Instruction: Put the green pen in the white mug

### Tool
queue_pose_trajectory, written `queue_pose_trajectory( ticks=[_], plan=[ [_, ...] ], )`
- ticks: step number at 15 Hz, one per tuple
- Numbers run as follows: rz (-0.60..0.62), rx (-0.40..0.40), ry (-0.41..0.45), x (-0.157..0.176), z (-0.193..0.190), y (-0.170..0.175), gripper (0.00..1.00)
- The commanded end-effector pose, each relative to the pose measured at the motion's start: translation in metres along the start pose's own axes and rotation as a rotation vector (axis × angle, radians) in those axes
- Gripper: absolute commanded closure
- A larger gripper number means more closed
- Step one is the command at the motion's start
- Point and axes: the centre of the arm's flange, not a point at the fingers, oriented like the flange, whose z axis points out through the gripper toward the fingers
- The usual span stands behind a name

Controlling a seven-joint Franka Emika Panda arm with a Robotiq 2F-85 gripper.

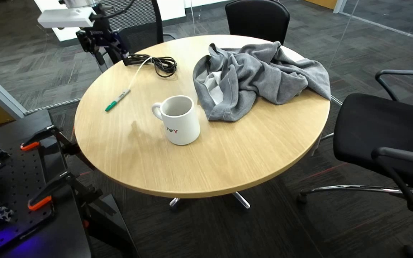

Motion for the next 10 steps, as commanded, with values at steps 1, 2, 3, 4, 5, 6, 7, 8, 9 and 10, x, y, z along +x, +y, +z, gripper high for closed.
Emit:
queue_pose_trajectory(
  ticks=[1,2,3,4,5,6,7,8,9,10],
  plan=[
    [0.013,-0.009,0.025,0.005,0.031,0.000,0.00],
    [0.016,-0.009,0.030,0.004,0.038,0.000,0.00],
    [0.021,-0.010,0.038,0.003,0.046,-0.001,0.00],
    [0.028,-0.010,0.043,0.003,0.053,-0.002,0.00],
    [0.028,-0.009,0.049,0.003,0.059,-0.003,0.00],
    [0.030,-0.010,0.053,0.003,0.064,-0.003,0.00],
    [0.034,-0.006,0.053,0.005,0.070,-0.004,0.00],
    [0.039,-0.001,0.050,0.005,0.075,-0.004,0.00],
    [0.042,0.004,0.046,0.005,0.080,-0.003,0.00],
    [0.045,0.010,0.043,0.006,0.084,-0.004,0.00]
  ],
)
